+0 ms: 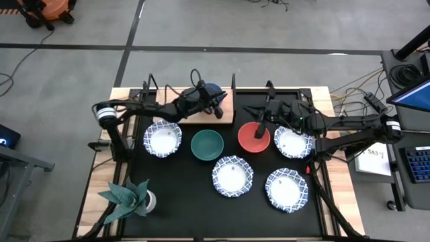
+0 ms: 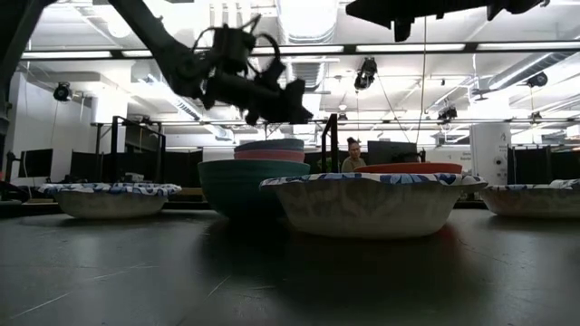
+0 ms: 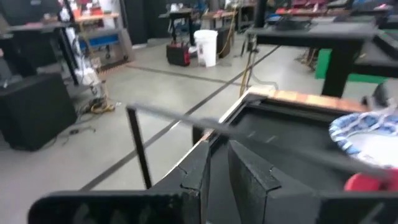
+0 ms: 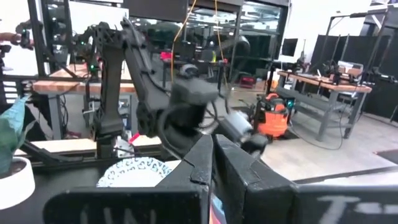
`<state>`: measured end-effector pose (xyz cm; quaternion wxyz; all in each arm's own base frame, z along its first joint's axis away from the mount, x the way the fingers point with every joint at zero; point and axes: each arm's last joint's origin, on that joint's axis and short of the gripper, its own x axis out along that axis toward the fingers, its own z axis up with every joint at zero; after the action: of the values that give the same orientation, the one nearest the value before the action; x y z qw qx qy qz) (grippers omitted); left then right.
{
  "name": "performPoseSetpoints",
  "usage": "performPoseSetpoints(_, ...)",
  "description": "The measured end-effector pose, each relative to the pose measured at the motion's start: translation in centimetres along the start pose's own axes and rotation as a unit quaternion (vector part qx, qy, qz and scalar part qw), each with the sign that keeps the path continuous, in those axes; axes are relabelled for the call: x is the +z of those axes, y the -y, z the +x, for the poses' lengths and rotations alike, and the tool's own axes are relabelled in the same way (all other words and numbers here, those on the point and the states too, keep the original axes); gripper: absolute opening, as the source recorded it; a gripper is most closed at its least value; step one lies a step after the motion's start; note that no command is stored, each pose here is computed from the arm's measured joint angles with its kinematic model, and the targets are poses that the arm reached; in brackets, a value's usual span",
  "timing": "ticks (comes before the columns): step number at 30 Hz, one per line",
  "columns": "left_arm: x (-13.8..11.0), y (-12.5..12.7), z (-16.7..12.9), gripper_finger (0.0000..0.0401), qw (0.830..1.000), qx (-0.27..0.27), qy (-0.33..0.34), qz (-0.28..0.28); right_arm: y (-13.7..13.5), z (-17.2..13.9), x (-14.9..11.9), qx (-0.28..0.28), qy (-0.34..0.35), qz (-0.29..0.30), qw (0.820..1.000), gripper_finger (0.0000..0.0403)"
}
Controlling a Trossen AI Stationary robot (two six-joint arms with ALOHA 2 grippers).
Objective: Place and stack bowls onto a shelf
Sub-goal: Stack the blue bowl on top of the pink bowl
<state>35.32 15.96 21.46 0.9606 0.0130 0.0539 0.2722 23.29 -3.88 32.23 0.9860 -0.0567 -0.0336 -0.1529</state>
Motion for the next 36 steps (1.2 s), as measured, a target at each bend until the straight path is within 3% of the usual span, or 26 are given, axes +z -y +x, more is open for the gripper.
performPoseSetpoints(14,-2.1,-1.3,1.2,0.004,0.999,0.019,-0.031,-0.013,-0.1,-0.1,-0.8,0.002,-0.013,-0.006,1.0,0.0009)
performPoseSetpoints(36,-2.7,-1.3,1.1,0.004,0.998,0.018,-0.062,-0.011,-0.1,-0.1,-0.8,0.002,-0.014,-0.006,1.0,0.0009)
